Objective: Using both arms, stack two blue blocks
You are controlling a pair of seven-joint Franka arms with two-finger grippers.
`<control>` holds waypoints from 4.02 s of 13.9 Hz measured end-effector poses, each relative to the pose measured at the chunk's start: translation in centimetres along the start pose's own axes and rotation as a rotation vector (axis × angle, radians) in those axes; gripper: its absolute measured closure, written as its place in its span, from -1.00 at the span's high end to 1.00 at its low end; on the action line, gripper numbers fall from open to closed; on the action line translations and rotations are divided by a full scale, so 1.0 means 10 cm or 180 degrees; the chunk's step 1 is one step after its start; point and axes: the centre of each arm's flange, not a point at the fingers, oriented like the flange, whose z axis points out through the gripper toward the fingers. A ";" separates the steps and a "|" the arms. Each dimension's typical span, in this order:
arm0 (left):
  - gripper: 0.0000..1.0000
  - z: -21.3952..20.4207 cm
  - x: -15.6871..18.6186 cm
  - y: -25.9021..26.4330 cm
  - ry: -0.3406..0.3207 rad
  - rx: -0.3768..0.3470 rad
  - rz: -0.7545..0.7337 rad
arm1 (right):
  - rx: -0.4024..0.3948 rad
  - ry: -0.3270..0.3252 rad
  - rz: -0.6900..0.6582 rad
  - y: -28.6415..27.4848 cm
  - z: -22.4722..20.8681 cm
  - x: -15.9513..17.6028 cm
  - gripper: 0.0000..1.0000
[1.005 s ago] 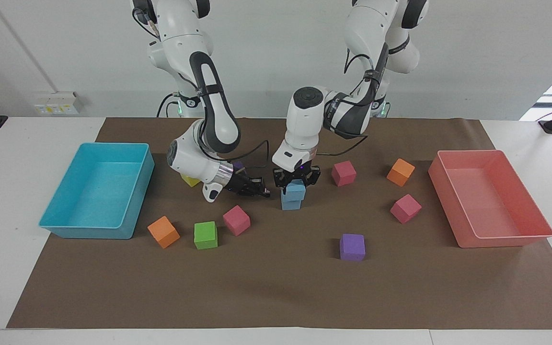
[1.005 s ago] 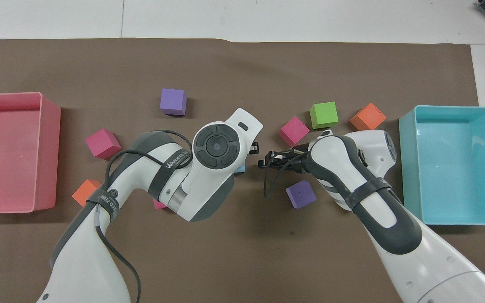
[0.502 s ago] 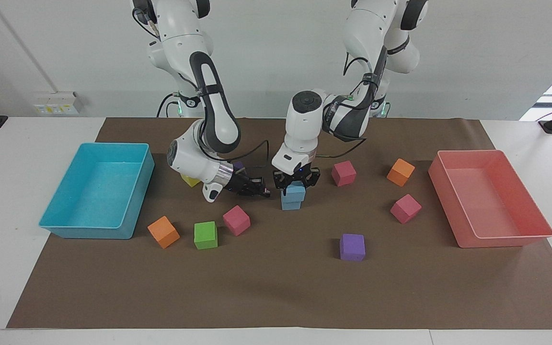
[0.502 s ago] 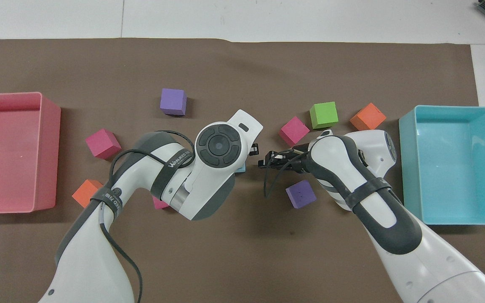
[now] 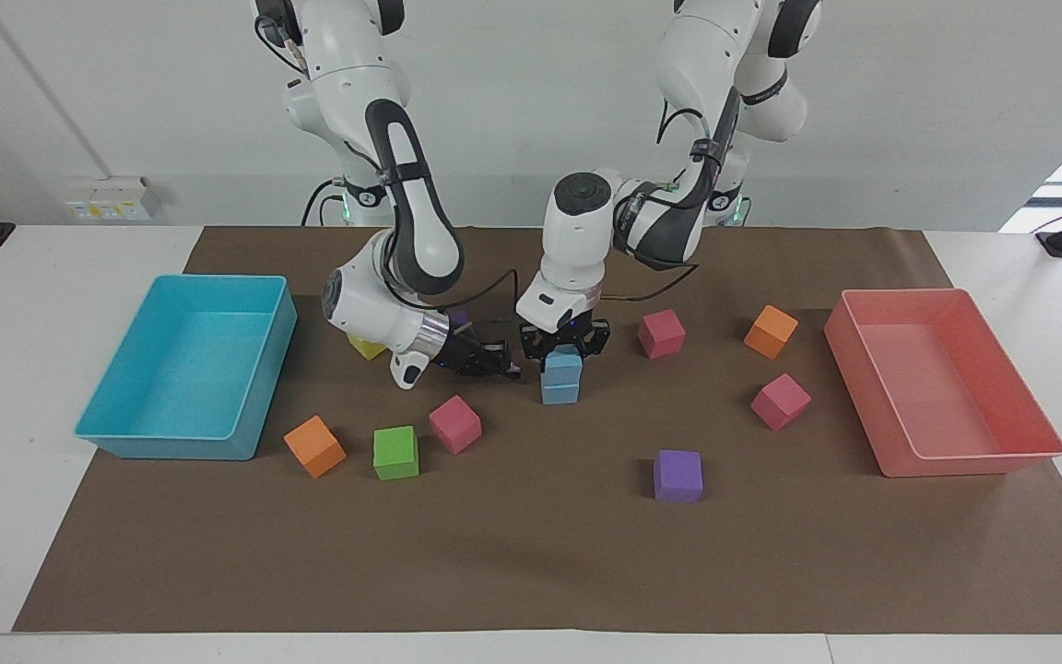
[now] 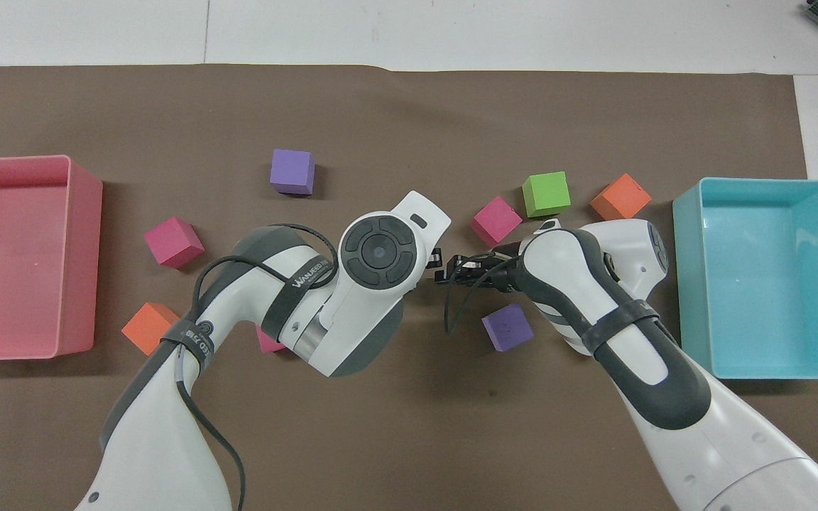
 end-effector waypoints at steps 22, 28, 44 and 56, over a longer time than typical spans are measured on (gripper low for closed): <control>0.19 0.00 0.02 -0.02 0.0006 0.0009 -0.0009 | 0.0000 -0.0003 -0.0003 0.00 0.01 0.00 -0.98; 0.19 0.00 0.02 -0.02 0.0017 0.0000 -0.0010 | 0.0000 -0.0004 -0.0004 -0.01 0.01 0.00 -0.98; 1.00 -0.84 0.10 -0.30 0.0063 0.0009 -0.0116 | 0.0002 -0.0002 -0.0008 -0.01 0.01 0.00 -0.98; 1.00 -1.62 0.47 -2.23 -0.0041 0.0187 0.0534 | -0.0407 0.0100 -0.0078 -0.35 -0.39 0.20 -0.38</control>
